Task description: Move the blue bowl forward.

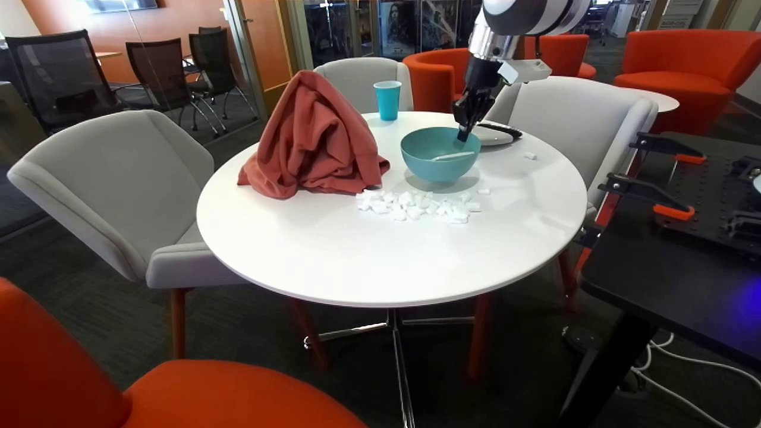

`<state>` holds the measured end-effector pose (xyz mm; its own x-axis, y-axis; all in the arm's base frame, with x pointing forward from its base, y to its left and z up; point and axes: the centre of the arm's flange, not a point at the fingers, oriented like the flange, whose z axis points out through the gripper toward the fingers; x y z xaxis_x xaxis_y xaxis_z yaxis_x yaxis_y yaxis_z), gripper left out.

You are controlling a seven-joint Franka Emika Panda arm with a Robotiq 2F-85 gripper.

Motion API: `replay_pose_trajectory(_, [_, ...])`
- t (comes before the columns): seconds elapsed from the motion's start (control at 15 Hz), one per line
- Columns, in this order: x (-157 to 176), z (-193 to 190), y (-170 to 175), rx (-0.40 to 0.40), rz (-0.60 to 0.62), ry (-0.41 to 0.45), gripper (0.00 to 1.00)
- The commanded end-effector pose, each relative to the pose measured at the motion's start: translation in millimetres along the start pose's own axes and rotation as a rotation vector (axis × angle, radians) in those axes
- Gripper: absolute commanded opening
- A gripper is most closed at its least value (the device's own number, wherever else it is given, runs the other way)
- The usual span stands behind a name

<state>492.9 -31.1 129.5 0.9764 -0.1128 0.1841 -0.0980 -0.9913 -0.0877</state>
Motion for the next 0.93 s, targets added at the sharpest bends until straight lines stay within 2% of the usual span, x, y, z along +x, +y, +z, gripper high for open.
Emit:
replay_pose_trajectory(0.0, [-9,8,-2,-0.015,-0.022,0.015,0.01])
replay_pose_trajectory(0.27, [-14,17,0,-0.027,-0.049,0.013,0.03])
replay_pose_trajectory(0.33, [-15,17,0,-0.025,-0.053,0.015,0.29])
replay_pose_trajectory(0.4, [-16,15,-1,-0.019,-0.057,0.017,0.30])
replay_pose_trajectory(0.73, [-12,-19,-5,0.029,-0.080,0.065,0.67])
replay_pose_trajectory(0.87, [-7,-39,-7,0.072,-0.099,0.053,0.81])
